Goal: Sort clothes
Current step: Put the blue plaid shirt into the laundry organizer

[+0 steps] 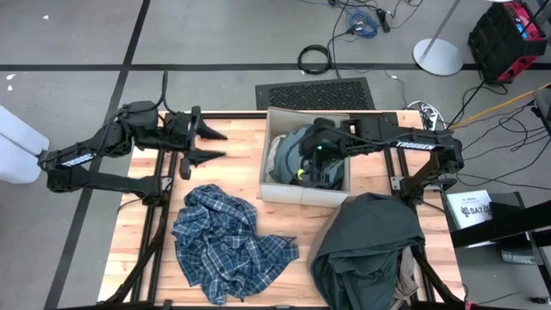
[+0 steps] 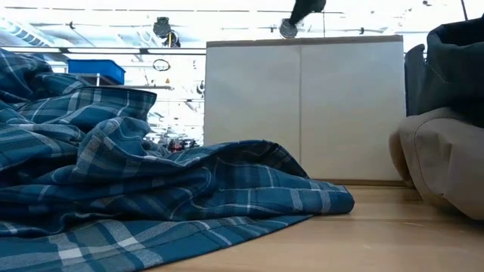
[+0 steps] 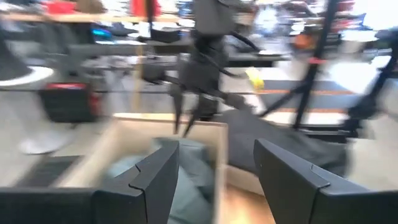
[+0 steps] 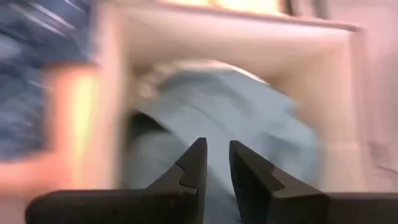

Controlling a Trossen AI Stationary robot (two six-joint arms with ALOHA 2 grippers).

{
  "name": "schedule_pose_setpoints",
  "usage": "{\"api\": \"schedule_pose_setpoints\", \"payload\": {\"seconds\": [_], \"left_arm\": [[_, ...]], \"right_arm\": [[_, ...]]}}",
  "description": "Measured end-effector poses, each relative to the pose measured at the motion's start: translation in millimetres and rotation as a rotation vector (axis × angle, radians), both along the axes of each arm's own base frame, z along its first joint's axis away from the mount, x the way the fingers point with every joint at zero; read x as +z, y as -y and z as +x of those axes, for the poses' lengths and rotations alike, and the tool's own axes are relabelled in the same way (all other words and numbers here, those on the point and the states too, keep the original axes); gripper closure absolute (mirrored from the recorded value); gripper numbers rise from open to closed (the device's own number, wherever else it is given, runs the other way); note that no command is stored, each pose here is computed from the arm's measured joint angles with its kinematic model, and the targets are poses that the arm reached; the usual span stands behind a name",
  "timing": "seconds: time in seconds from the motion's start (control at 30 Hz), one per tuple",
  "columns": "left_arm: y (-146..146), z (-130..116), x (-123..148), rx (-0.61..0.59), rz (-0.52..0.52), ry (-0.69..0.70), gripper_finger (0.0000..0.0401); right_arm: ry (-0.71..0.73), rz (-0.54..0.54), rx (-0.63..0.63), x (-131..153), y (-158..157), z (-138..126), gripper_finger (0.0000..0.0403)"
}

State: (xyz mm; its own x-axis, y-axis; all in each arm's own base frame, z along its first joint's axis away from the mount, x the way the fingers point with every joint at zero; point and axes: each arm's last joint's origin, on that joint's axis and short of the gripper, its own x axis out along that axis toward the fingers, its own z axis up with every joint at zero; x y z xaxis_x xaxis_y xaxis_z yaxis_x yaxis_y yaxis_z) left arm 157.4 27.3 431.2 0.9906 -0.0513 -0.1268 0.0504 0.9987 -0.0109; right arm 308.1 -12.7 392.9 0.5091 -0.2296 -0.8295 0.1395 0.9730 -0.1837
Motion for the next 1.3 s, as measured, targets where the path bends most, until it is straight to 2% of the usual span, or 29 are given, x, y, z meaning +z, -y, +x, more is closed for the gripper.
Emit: {"api": "schedule_pose_setpoints", "payload": {"seconds": [0.1,0.17,0.27,0.43,0.57,0.73,0.9,1.0,1.17,1.3], "left_arm": [[5,-1,-2,-0.147,-0.083,-0.029,0.0185],[9,-2,-6,-0.241,-0.150,-0.080,0.0185],[16,-5,-16,-0.339,-0.248,-0.198,0.0185],[29,-5,-39,-0.406,-0.313,-0.346,0.0185],[43,2,-66,-0.407,-0.401,-0.464,0.0185],[68,8,-99,-0.432,-0.490,-0.600,0.0185],[100,10,-116,-0.530,-0.497,-0.589,0.0185],[117,13,-123,-0.509,-0.456,-0.605,0.0185],[144,26,-140,-0.461,-0.368,-0.645,0.0185],[172,45,-164,-0.444,-0.358,-0.703,0.0185]], "right_arm": [[0.074,0.191,0.097,12,-18,1,0.0348],[0.106,0.246,0.176,16,-34,3,0.0348],[0.117,0.229,0.246,17,-61,1,0.0348],[0.187,0.173,0.255,9,-105,2,0.0348],[0.256,0.148,0.286,-13,-142,3,0.0348],[0.375,0.191,0.350,-48,-178,7,0.0348],[0.442,0.231,0.377,-80,-193,6,0.0348],[0.407,0.244,0.356,-93,-193,3,0.0348],[0.385,0.287,0.297,-95,-191,2,0.0348],[0.391,0.298,0.296,-95,-194,2,0.0348]]}}
